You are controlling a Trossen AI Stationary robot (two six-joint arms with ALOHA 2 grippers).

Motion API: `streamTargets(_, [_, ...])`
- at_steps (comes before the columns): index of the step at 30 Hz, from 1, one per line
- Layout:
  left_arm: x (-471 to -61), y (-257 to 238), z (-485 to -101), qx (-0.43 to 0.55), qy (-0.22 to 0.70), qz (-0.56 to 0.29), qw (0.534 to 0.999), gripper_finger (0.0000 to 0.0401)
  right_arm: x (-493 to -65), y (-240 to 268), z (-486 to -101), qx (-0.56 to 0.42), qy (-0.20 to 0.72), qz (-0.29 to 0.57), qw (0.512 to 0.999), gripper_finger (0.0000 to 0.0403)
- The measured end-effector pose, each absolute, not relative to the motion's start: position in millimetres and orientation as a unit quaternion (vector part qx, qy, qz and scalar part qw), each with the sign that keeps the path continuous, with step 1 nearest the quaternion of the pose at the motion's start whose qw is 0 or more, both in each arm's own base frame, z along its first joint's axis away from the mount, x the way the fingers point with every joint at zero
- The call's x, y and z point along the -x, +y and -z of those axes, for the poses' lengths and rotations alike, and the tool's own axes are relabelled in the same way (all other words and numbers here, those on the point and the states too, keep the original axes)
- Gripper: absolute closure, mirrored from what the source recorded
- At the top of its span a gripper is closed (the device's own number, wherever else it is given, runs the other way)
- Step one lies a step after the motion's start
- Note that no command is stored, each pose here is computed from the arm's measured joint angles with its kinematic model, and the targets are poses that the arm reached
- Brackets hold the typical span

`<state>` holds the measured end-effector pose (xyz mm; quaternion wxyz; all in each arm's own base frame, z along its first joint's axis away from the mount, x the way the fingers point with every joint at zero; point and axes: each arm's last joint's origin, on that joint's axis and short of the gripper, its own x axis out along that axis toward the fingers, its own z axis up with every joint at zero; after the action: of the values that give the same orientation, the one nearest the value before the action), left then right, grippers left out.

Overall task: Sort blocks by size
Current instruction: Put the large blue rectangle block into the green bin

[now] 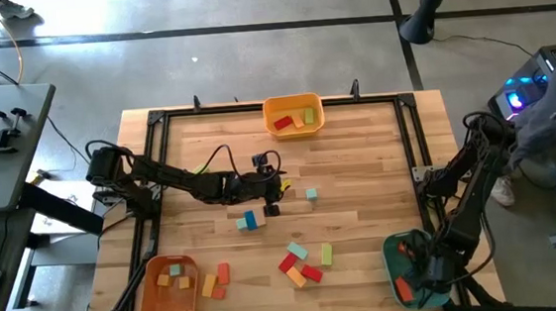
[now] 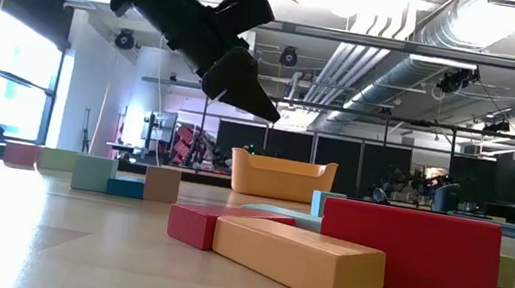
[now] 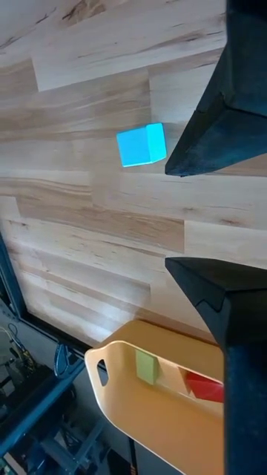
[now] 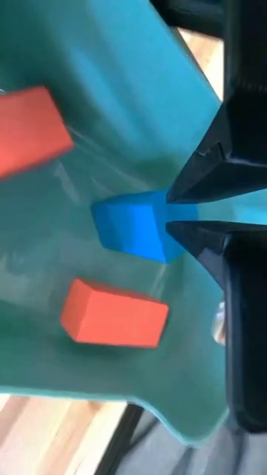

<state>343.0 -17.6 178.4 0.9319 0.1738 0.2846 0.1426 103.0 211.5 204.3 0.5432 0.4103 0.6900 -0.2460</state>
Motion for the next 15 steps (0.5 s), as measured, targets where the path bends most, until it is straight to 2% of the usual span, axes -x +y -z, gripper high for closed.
streamTargets(6, [-343.0,-17.6,-178.4,-0.174,0.285,-0.143,0.932,0.0224,-103.3,205.9,-202.7,-0.390,0.661,0.260,0.586,0.0287])
streamTargets(10, [-343.0,-17.6,-178.3,-0.177,0.285,-0.142,0.931,0.0224,-102.7,210.1,-203.8,-0.399,0.688,0.244,0.555,0.0245])
streamTargets(13, [-343.0,-17.5,-178.4,-0.177,0.285,-0.142,0.931,0.0224,-102.0,215.1,-205.0,-0.417,0.695,0.234,0.537,0.0234])
streamTargets(15, [-343.0,-17.5,-178.4,-0.176,0.285,-0.142,0.931,0.0224,-101.7,216.3,-205.1,-0.425,0.685,0.235,0.543,0.0232])
